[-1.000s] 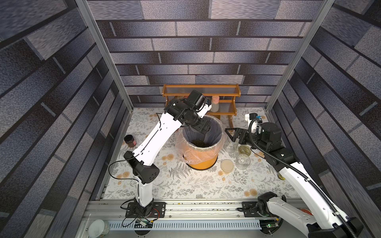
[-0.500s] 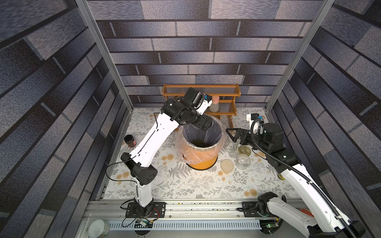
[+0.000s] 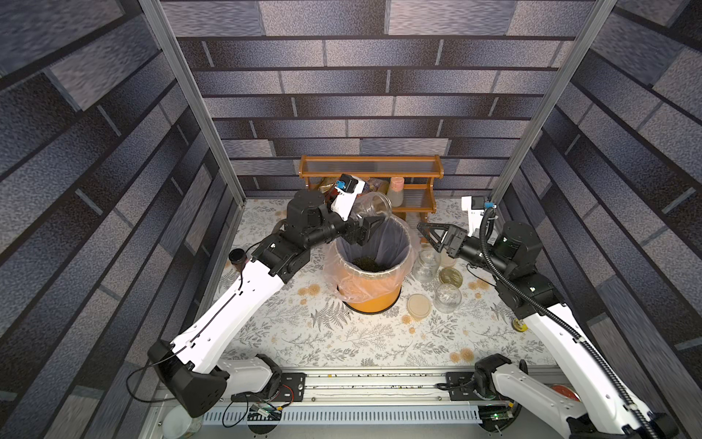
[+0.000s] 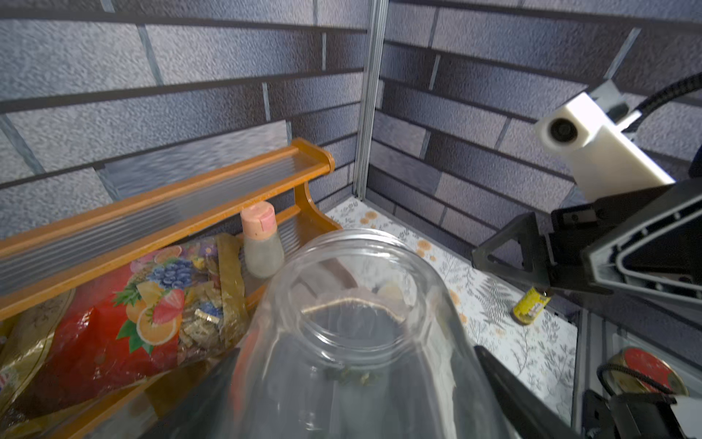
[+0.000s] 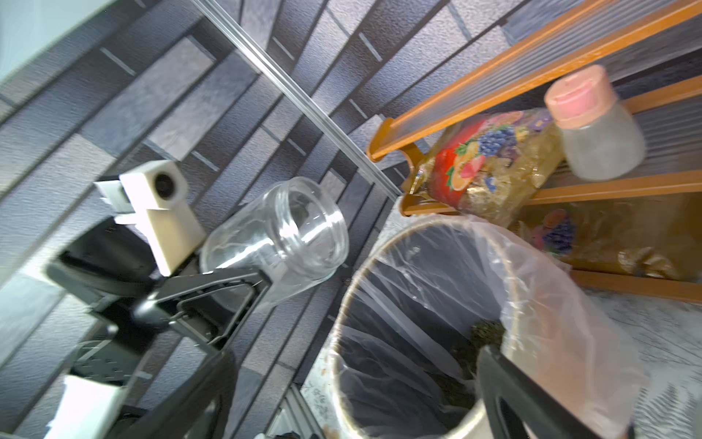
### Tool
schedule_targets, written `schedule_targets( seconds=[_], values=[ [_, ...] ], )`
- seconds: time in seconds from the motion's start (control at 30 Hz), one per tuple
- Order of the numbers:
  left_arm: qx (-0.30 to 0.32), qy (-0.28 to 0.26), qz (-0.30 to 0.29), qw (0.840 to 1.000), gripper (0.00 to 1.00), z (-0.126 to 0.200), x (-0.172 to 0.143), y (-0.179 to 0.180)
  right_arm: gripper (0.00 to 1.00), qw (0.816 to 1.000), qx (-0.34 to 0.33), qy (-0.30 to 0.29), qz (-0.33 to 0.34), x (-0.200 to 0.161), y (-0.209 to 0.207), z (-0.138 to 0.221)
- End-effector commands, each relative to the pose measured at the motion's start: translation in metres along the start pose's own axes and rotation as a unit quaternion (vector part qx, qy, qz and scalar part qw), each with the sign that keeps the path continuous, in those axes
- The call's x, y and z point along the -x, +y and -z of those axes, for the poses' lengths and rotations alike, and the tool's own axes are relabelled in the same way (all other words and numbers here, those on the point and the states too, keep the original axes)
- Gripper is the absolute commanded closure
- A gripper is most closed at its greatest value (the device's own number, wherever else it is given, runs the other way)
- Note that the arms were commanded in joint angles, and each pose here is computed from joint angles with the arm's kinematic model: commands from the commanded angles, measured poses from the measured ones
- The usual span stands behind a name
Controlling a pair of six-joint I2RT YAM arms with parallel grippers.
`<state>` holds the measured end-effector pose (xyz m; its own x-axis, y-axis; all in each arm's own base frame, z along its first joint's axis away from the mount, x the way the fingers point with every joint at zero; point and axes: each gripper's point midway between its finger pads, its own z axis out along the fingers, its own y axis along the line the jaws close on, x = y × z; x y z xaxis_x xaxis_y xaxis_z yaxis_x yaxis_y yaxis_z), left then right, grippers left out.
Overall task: Empty moldy tea leaves from jars
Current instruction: Pour the moldy tea leaves from the jar into the trash bin, then place the jar at the center of the board.
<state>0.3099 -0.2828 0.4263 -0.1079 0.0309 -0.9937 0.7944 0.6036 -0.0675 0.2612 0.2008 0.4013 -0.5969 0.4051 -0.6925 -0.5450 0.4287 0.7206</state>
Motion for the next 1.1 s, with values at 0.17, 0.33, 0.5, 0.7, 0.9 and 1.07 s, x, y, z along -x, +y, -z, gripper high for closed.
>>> schedule_targets(
  seconds=[0.17, 0.33, 0.5, 0.7, 0.9, 1.07],
  values=[
    [-0.066, -0.265, -0.008, 0.962, 0.52, 0.016, 0.088, -0.022, 0.0, 0.991, 0.118, -0.032, -0.046, 0.03, 0.048, -0.004],
    [-0.087, -0.29, 0.009, 0.953, 0.52, 0.005, 0.091, -0.026, 0.0, 0.991, 0.115, -0.039, -0.051, 0.042, 0.052, -0.008],
    [-0.107, -0.289, 0.01, 0.951, 0.52, -0.008, 0.091, -0.036, 0.0, 0.992, 0.111, -0.044, -0.05, 0.05, 0.052, -0.013],
    [-0.123, -0.288, 0.01, 0.95, 0.52, -0.017, 0.089, -0.043, 0.0, 0.992, 0.105, -0.042, -0.049, 0.058, 0.051, -0.023],
    [-0.135, -0.293, 0.007, 0.947, 0.52, -0.022, 0.095, -0.048, 0.0, 0.993, 0.095, -0.035, -0.054, 0.062, 0.045, -0.034],
    [-0.149, -0.288, 0.006, 0.946, 0.52, -0.028, 0.095, -0.053, 0.0, 0.993, 0.097, -0.038, -0.052, 0.068, 0.047, -0.039]
  ],
)
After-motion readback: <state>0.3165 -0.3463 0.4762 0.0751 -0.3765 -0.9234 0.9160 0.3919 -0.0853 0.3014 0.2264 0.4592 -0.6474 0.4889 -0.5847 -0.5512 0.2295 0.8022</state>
